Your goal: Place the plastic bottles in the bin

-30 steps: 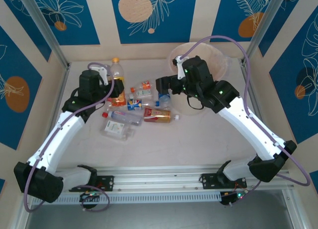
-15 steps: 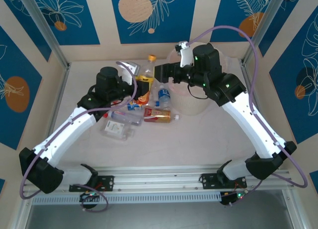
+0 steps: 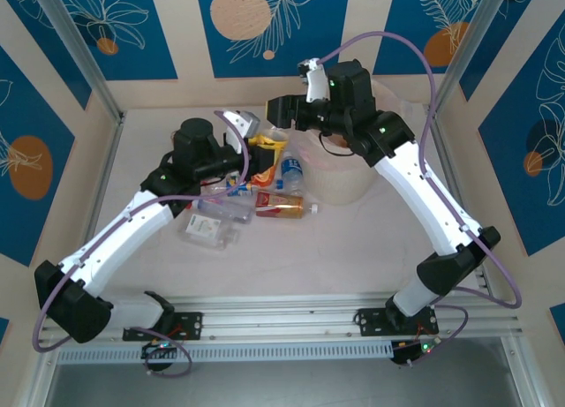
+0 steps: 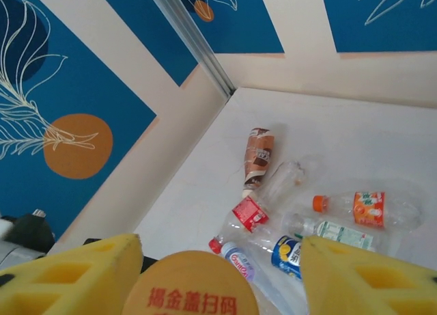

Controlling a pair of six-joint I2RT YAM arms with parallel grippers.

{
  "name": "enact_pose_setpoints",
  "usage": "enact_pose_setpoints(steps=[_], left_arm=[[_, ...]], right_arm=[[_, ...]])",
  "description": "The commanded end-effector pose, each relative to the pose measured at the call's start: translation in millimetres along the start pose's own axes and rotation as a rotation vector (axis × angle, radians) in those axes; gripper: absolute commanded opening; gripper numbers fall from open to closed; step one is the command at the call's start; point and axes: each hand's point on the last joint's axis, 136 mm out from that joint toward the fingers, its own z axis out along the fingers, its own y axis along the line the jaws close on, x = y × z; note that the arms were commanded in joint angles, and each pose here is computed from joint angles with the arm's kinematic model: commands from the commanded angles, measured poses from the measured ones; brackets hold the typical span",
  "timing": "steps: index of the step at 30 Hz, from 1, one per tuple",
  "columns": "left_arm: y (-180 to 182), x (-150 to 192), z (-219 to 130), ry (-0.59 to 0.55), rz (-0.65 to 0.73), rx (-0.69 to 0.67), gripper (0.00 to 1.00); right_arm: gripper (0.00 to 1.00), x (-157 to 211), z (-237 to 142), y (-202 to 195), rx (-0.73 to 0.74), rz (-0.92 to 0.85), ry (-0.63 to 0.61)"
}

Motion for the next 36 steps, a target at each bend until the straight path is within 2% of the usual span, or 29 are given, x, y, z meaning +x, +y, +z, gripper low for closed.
enact_pose_setpoints(steps=[1,4,6,8,12,15,16,24,29,33,36], left_arm=[[-12,-25,-1,-0.068,0.043,0.037,0.35],[-12,-26,0,-0.068,0.042,0.041,0.35],[-13,-27,-1,-0.070,0.043,0.043,0.40],[-13,-26,-2,-0.070,0.044,0.041,0.49],[-12,-27,-6,-0.076,0.047,0.026,0.68],[-12,-30,-14,-0.090,0.052,0.004,0.96],[-12,-31,-18,-0.100,0.055,-0.007,1.00],[8,-27,-57,-0.153,0.039,-0.199,1.00],[25,-18,-75,-0.153,0.018,-0.331,1.00],[37,-12,-82,-0.140,0.000,-0.404,0.99],[50,-5,-87,-0.121,-0.032,-0.485,1.00]], right_arm=[[0.54,-9,-5,8,-0.029,-0.001,-0.021],[0.40,-8,-5,5,-0.017,-0.001,-0.024],[0.28,-8,-5,3,-0.008,-0.005,-0.026],[0.16,-11,-7,2,0.006,-0.010,-0.038],[0.00,-21,-13,-1,0.041,-0.037,-0.069],[0.00,-35,-24,2,0.066,-0.079,-0.113],[0.00,-41,-29,3,0.079,-0.098,-0.132],[0.00,-104,-89,11,0.235,-0.266,-0.377],[0.00,-145,-125,0,0.453,-0.381,-0.560],[0.00,-166,-130,-21,0.647,-0.456,-0.624],[0.00,-166,-118,-45,0.738,-0.454,-0.580]])
